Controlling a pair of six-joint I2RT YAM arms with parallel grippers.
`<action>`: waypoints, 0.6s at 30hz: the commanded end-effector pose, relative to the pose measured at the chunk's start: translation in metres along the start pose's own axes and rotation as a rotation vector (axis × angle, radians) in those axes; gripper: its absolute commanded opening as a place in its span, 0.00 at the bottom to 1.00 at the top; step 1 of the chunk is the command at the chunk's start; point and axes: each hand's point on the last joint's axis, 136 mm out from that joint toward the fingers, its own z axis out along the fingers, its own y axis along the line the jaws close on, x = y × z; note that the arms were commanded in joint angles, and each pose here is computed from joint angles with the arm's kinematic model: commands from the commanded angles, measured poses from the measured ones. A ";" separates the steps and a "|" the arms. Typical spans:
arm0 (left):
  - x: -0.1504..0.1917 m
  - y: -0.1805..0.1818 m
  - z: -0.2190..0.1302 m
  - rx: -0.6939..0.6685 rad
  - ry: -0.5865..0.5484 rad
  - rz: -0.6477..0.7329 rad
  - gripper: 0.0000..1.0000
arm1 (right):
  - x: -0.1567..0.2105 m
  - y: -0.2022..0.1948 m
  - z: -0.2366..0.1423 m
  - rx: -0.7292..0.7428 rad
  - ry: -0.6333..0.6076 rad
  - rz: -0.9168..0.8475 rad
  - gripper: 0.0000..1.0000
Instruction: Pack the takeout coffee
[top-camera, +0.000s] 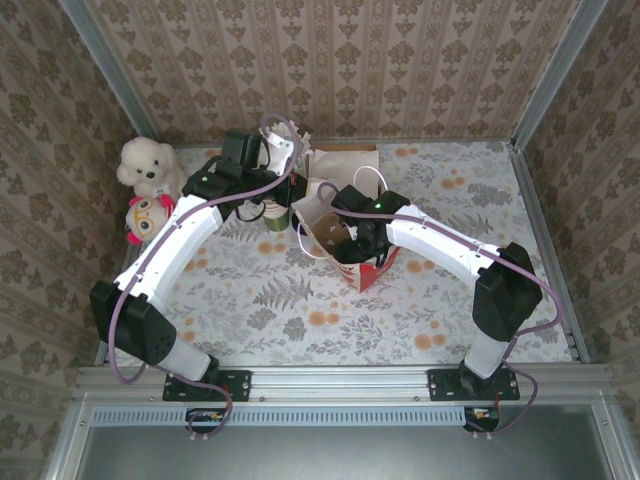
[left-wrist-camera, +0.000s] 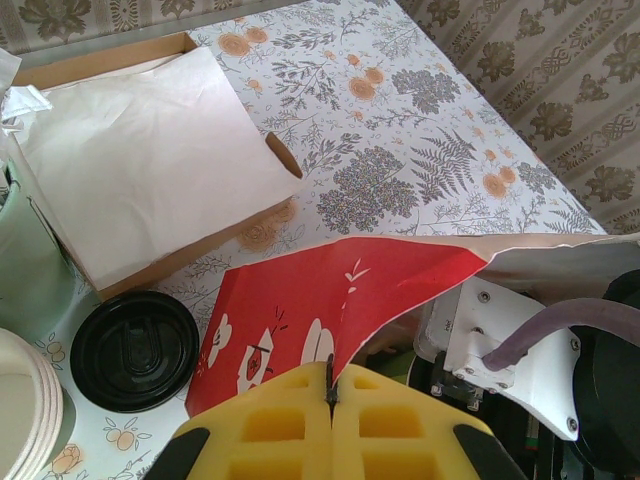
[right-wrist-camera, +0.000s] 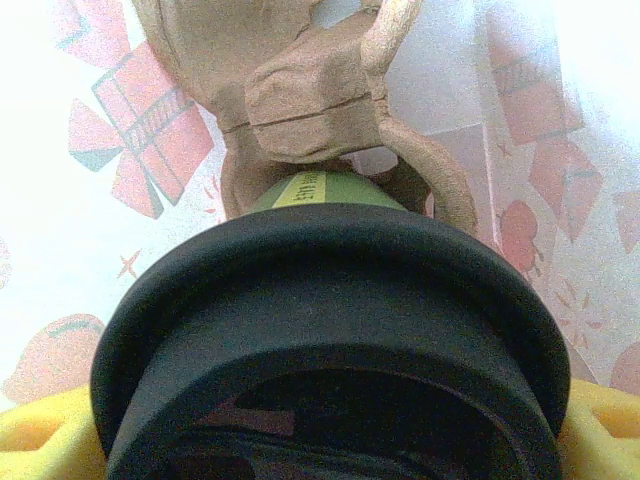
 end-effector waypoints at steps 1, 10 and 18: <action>-0.018 0.002 -0.005 -0.012 -0.050 0.002 0.00 | 0.021 -0.008 0.019 0.040 0.098 -0.018 0.31; -0.017 0.002 -0.005 -0.014 -0.046 0.002 0.00 | 0.020 -0.007 0.022 0.040 0.097 -0.025 0.30; -0.016 0.003 -0.005 -0.016 -0.045 -0.001 0.00 | 0.017 -0.007 0.029 0.035 0.065 -0.031 0.30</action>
